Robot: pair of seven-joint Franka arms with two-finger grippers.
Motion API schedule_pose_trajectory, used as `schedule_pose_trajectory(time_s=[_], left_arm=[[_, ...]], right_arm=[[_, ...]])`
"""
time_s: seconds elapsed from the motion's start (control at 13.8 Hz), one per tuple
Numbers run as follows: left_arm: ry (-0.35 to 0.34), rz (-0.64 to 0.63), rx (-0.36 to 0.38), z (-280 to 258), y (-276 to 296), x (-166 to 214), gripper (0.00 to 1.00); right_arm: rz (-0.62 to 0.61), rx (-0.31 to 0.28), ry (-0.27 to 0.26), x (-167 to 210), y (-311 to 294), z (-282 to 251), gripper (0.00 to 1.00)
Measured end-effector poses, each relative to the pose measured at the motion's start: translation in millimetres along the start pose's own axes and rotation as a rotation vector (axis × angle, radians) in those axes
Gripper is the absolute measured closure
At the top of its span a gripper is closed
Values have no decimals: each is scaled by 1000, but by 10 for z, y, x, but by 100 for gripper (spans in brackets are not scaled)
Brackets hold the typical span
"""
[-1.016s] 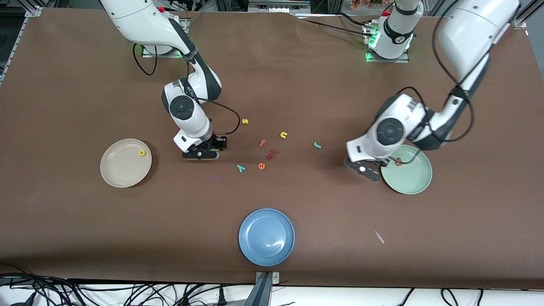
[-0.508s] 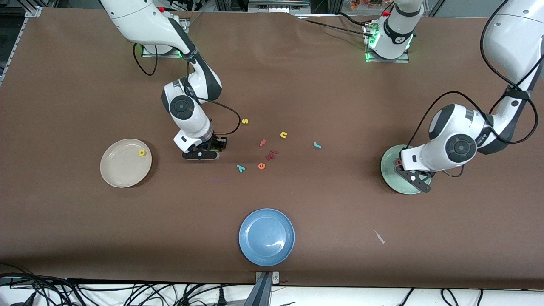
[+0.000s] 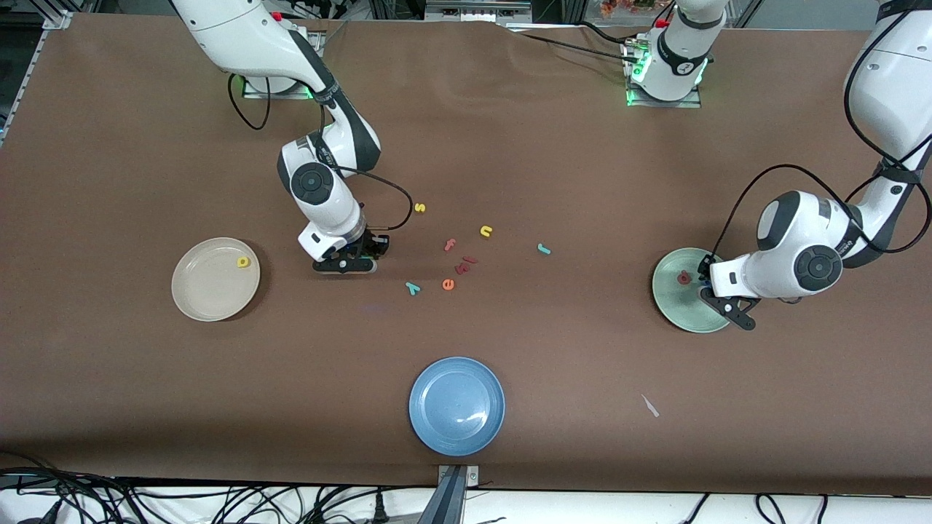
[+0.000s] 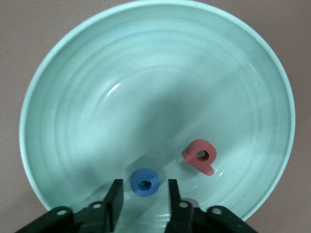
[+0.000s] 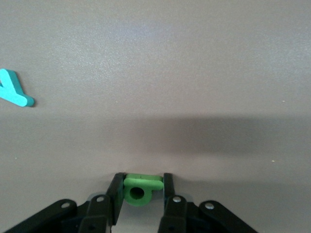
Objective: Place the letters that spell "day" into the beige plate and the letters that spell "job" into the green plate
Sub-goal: 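Set the blue o and green letter onto the green and white plates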
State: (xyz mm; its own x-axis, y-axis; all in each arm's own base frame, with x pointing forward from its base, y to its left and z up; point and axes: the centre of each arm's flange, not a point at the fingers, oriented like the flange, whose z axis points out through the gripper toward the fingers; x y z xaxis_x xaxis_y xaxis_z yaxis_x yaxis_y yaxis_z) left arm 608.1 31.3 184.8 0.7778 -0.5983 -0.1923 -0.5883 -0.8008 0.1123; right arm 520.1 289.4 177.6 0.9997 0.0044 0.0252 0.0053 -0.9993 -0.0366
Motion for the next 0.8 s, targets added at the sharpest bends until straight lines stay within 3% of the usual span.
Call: schedule_pose_trajectory(time_s=[0.36, 0.58, 0.8], left_arm=[[8, 26, -17, -388, 393, 294, 4], [15, -80, -79, -824, 734, 509, 0], [9, -263, -120, -937, 1213, 755, 0]], right_arm=[[-12, -38, -83, 185, -91, -221, 63], [-99, -78, -135, 495, 225, -477, 63], [-205, -113, -173, 757, 954, -681, 63]])
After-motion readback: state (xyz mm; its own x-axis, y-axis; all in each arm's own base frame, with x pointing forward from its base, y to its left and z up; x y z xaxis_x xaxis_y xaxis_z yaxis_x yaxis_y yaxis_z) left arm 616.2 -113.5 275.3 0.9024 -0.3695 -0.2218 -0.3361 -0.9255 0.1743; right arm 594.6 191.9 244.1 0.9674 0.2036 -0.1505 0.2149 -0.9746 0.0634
